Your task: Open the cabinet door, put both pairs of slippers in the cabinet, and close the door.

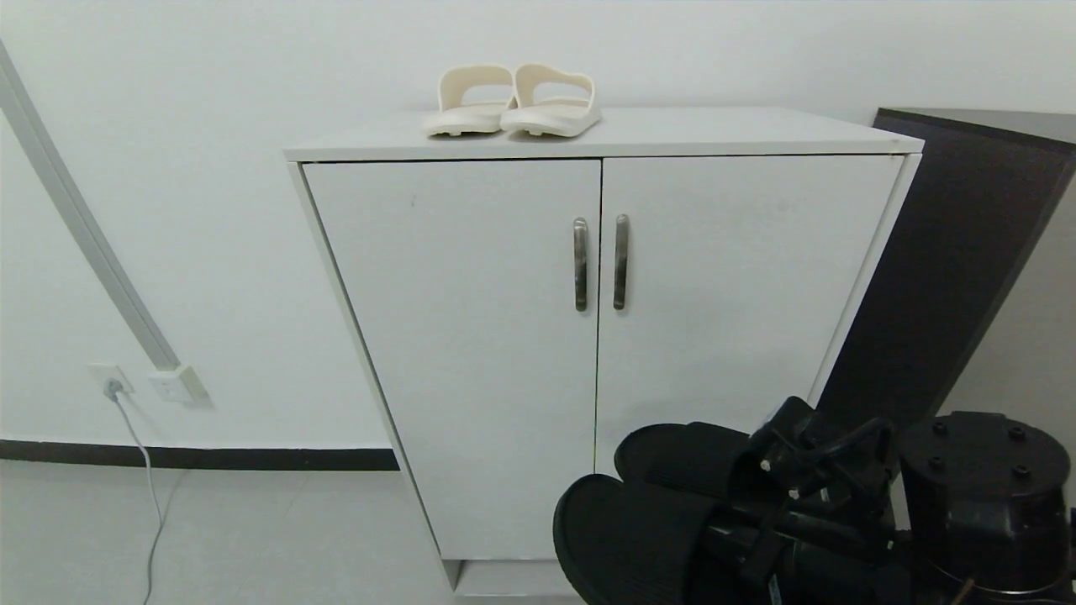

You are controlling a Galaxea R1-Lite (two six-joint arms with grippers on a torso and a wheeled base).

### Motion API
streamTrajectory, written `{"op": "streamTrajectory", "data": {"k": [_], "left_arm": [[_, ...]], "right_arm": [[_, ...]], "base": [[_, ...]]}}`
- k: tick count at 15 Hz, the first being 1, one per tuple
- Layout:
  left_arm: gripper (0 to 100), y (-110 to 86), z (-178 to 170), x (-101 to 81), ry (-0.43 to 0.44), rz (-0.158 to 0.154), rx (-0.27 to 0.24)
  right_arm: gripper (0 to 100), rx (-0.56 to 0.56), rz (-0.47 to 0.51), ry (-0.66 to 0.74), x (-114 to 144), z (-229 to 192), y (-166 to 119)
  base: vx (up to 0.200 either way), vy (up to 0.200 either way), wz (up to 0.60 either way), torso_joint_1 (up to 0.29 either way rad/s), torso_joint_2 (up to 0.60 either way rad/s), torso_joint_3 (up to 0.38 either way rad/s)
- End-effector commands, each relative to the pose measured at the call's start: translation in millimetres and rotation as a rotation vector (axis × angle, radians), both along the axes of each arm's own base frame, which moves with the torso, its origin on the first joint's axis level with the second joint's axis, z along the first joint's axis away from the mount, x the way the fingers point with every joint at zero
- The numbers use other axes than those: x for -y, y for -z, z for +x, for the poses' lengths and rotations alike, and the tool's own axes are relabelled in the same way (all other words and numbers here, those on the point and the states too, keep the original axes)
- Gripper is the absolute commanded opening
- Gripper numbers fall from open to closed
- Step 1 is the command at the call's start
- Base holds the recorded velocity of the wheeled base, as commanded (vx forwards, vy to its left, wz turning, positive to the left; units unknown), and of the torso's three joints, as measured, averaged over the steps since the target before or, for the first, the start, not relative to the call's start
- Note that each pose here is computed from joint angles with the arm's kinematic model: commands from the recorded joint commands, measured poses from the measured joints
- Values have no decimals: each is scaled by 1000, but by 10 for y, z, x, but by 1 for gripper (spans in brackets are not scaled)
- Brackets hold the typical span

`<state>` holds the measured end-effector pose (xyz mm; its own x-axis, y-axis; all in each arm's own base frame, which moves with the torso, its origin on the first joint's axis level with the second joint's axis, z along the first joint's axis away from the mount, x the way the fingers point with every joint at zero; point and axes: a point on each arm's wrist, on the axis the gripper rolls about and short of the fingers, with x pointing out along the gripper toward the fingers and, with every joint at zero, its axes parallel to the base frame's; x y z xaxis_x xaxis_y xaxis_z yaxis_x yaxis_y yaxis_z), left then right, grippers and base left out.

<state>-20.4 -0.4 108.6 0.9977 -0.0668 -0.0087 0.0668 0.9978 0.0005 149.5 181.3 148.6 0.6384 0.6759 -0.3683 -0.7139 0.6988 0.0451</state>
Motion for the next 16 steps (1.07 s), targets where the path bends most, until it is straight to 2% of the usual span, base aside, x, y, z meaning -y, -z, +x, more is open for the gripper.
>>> {"op": "streamTrajectory", "data": {"k": [1, 2, 3, 4, 5, 8, 9, 11, 13, 16], "left_arm": [[100, -415, 248, 26, 86, 9, -102], [100, -511, 387, 41, 139, 4, -142], [100, -511, 387, 41, 139, 4, -142], [100, -646, 688, 74, 252, -2, -166], [100, -700, 856, 89, 298, -5, -169], [100, -736, 1356, 288, 492, 7, -199], [100, -770, 1521, 428, 566, 16, -177], [100, -861, 1782, 700, 652, 20, -152], [100, -1013, 1964, 1017, 742, -13, -133], [100, -1213, 2245, 1435, 814, -61, -113]], "right_arm": [[0, 5, -8, 0, 0, 0, 10], [0, 9, -20, -6, 8, -7, 28], [0, 9, -20, -6, 8, -7, 28], [0, 14, -27, -11, 10, -9, 31], [0, 12, -27, -14, 11, -11, 35], [0, 8, -34, -18, 6, -11, 51], [0, 6, -34, -17, 7, -13, 55], [0, 8, -32, -17, 5, -11, 50], [0, 5, -33, -16, 7, -13, 55], [0, -5, -37, -15, -3, 0, 79]], "base": [[0, 0, 0, -2, 115, 85], [0, 0, 0, 2, 61, 46], [0, 0, 0, 0, 0, 0], [0, 0, 0, 0, 0, 0], [0, 0, 0, 0, 0, 0], [0, 0, 0, 0, 0, 0], [0, 0, 0, 0, 0, 0], [0, 0, 0, 0, 0, 0], [0, 0, 0, 0, 0, 0], [0, 0, 0, 0, 0, 0]]}}
